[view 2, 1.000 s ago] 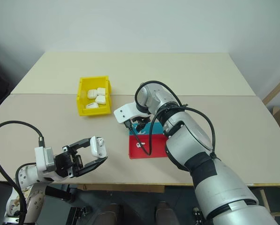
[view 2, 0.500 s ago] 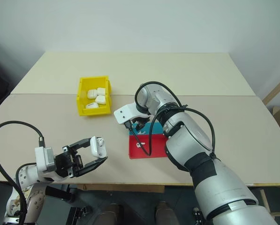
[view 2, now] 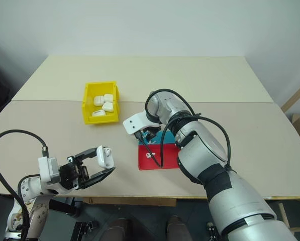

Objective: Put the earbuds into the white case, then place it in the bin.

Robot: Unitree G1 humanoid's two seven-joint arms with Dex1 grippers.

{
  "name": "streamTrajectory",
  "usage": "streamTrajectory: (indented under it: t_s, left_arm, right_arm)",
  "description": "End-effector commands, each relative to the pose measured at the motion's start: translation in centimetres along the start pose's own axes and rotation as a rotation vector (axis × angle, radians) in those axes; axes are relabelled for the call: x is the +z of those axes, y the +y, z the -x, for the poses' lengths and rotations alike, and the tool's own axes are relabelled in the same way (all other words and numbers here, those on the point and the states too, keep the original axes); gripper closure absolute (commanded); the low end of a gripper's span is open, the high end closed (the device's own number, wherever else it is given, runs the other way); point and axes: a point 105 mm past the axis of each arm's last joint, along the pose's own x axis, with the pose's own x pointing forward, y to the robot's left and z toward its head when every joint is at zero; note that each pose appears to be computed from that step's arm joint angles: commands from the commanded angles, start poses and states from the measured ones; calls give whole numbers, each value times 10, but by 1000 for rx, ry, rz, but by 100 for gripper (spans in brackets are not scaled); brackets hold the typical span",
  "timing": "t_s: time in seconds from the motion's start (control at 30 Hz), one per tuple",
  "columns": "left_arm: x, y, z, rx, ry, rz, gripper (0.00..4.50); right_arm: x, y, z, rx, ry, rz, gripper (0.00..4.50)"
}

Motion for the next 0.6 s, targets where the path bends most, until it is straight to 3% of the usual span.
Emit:
streamTrajectory:
  t_s: [0.03,0.37,0.47,0.53,0.6]
  left_arm:
    - [7,-1,-3,-7,-22,-41,172]
    - [6,0,-3,-5,-19,-45,172]
    - [6,0,-3,-4,-17,-45,172]
    - [6,0,-3,-3,-17,-44,172]
    - [6,0,-3,-2,-16,-44,172]
  right_arm:
    - [-3,-1,0,-16,22,20,232]
    - [-1,0,0,-4,8,31,232]
    - [-1,2,-1,5,1,31,294]
    - [-1,2,-1,4,2,29,358]
    - [-1,2,-1,3,1,29,358]
